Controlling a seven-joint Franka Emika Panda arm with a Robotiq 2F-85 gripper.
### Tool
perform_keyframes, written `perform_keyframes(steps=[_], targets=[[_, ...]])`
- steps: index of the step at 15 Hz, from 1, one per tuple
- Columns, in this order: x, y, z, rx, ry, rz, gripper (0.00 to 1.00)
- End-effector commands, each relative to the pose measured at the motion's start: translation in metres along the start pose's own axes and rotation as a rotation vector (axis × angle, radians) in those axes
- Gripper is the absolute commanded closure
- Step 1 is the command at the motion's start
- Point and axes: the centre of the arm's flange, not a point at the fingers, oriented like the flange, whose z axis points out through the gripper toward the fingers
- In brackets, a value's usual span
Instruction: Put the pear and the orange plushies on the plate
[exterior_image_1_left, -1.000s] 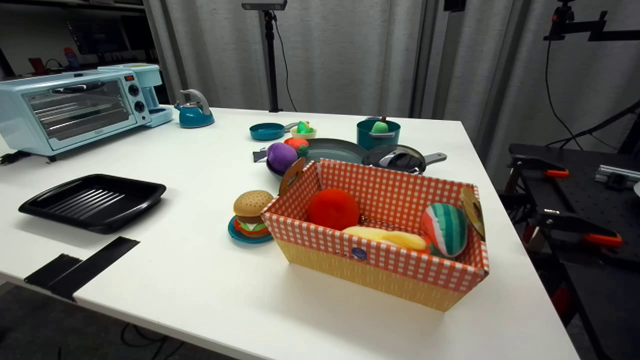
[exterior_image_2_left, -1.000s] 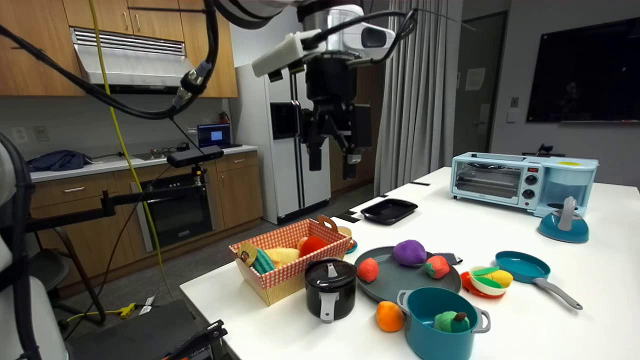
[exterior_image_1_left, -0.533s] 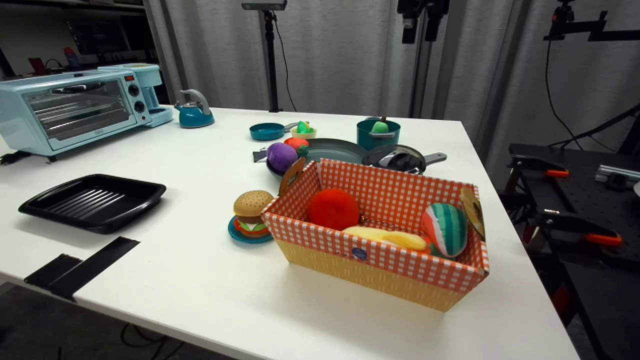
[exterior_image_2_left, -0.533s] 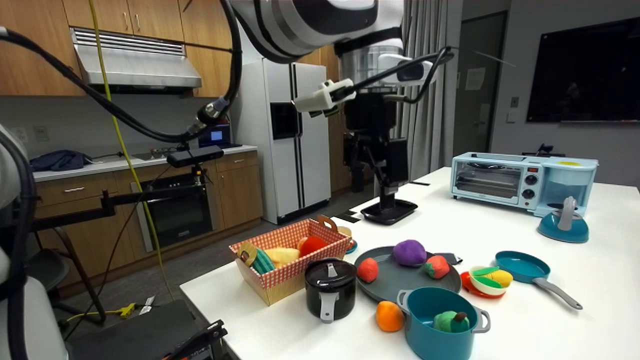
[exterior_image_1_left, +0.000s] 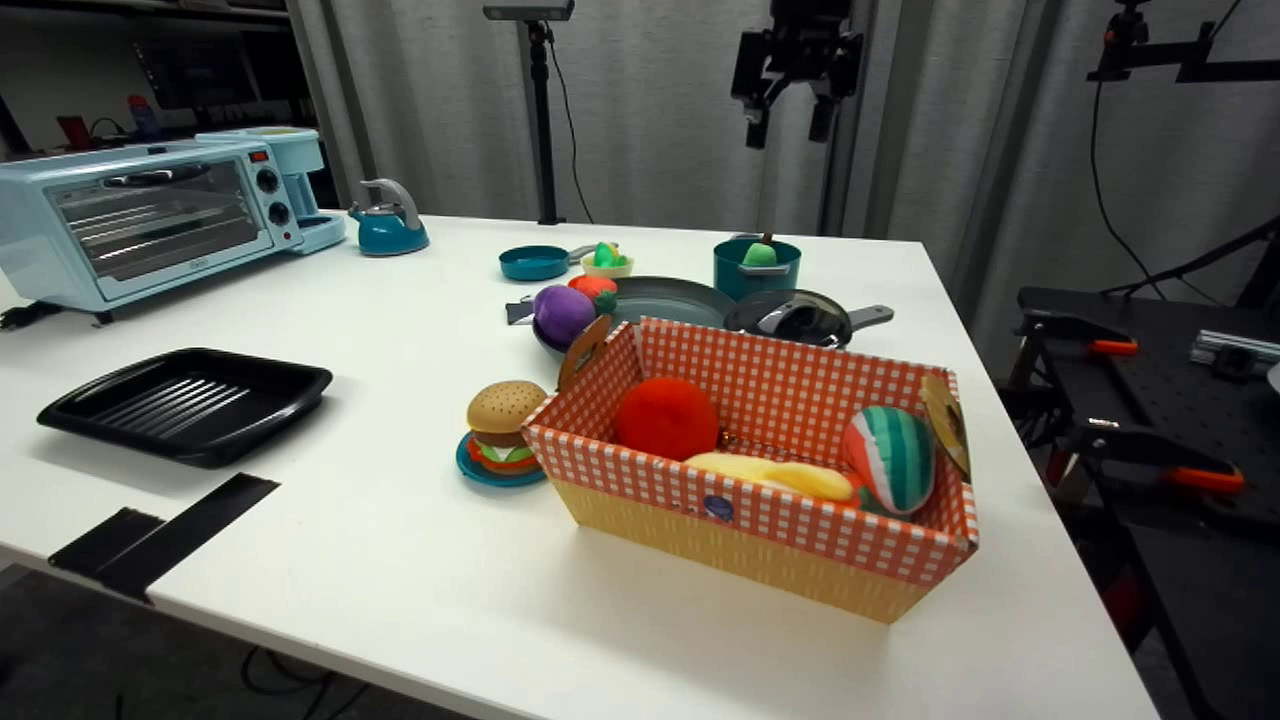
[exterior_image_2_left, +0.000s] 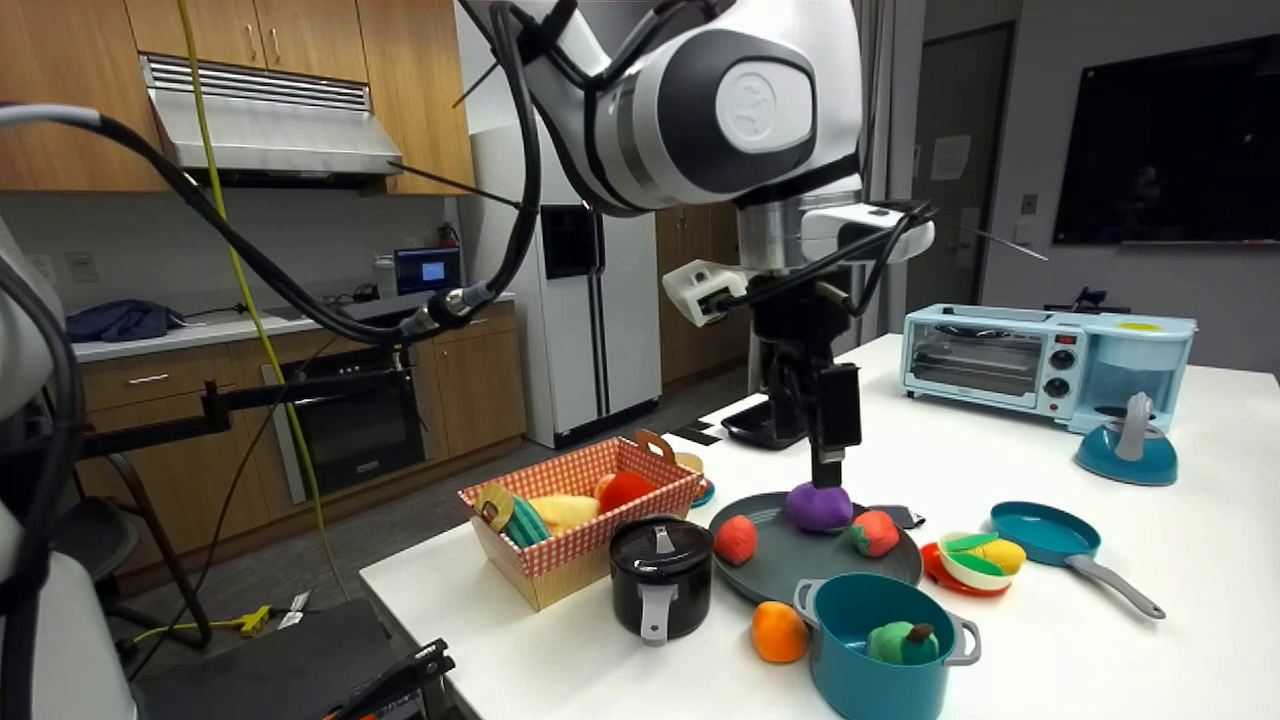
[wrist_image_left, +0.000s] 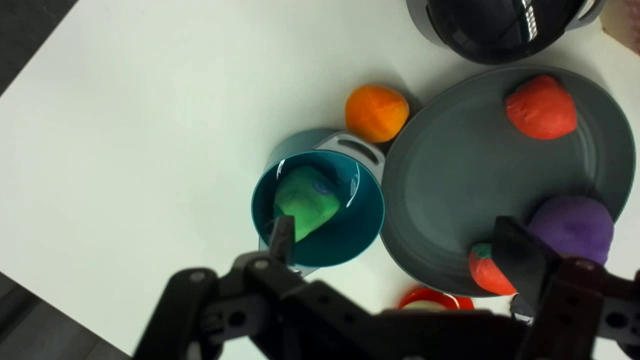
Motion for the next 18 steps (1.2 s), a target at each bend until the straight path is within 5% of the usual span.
perform_keyframes(steps=[1, 13, 17, 18], targets=[[0.030, 0.002, 0.026, 0.006, 0.022, 0.121, 0.00], [0.060, 0.013, 0.093, -0.037, 0.012, 0.255, 0.00], [0.064, 0.016, 0.104, -0.049, 0.005, 0.280, 0.42], [0.064, 0.017, 0.106, -0.052, 0.003, 0.282, 0.33]])
